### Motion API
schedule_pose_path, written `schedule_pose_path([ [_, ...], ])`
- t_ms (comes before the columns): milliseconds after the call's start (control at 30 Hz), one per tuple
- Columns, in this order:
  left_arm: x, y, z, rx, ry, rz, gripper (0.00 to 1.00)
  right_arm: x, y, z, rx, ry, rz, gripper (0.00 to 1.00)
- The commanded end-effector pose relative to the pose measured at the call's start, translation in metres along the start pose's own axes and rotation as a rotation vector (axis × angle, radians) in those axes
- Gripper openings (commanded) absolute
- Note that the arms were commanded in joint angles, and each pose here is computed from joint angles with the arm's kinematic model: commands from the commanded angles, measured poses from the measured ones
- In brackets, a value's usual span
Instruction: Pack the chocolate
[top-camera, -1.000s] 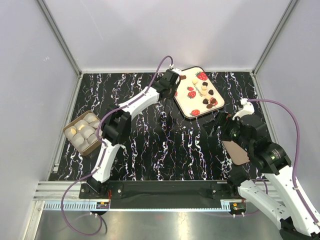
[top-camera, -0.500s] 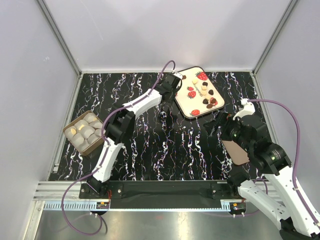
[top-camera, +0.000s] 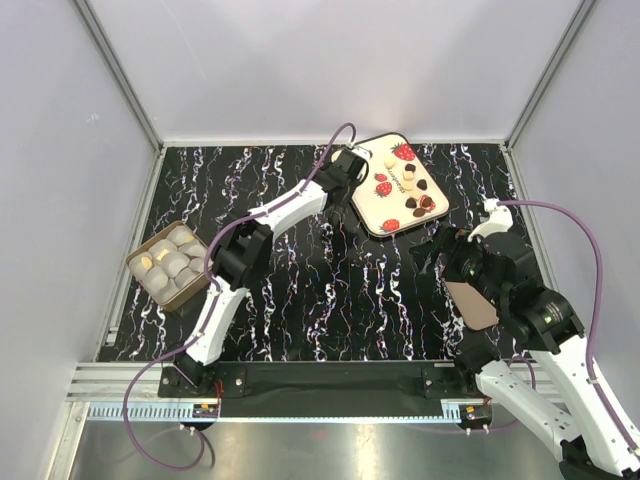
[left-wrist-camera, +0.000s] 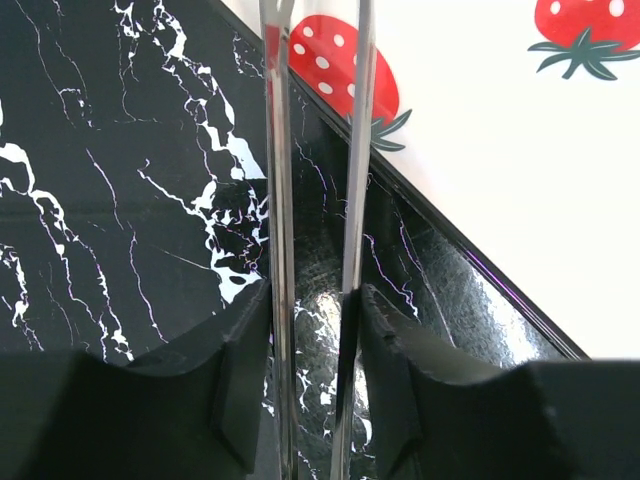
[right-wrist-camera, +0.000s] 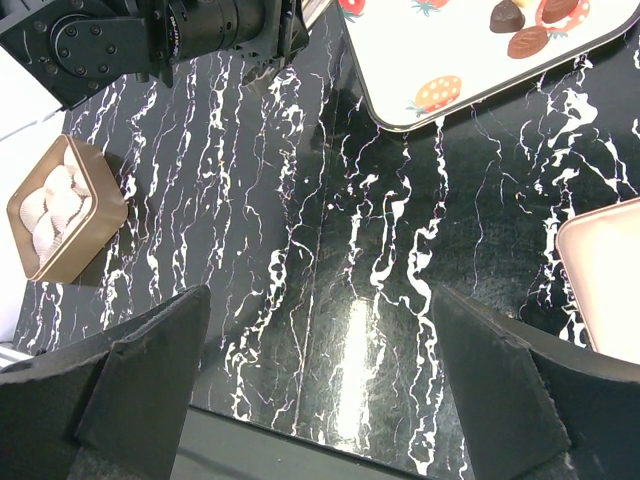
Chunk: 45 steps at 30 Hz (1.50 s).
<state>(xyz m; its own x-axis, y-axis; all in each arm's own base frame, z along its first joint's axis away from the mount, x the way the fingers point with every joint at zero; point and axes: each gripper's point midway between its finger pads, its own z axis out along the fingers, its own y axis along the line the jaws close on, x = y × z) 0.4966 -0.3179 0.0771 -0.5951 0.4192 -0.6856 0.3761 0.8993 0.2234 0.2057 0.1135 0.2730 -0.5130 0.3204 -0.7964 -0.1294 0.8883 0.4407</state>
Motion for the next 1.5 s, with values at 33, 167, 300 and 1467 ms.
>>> schedule_pose_path([
  [33,-0.021,0.001,-0.003,-0.018,-0.059,-0.019,0.39,-0.011,0.001,-0.002,-0.004,-0.051,-0.018,1.00],
  [167,-0.019,-0.002,-0.007,-0.018,-0.048,-0.003,0.39,-0.012,0.001,-0.004,-0.006,-0.060,-0.017,1.00],
  [300,-0.018,-0.006,-0.013,-0.019,-0.043,0.008,0.38,-0.013,0.001,-0.006,-0.005,-0.067,-0.015,1.00],
  [1467,-0.031,0.016,-0.120,-0.044,-0.044,-0.129,0.33,-0.007,0.001,-0.020,-0.048,-0.088,0.010,1.00],
])
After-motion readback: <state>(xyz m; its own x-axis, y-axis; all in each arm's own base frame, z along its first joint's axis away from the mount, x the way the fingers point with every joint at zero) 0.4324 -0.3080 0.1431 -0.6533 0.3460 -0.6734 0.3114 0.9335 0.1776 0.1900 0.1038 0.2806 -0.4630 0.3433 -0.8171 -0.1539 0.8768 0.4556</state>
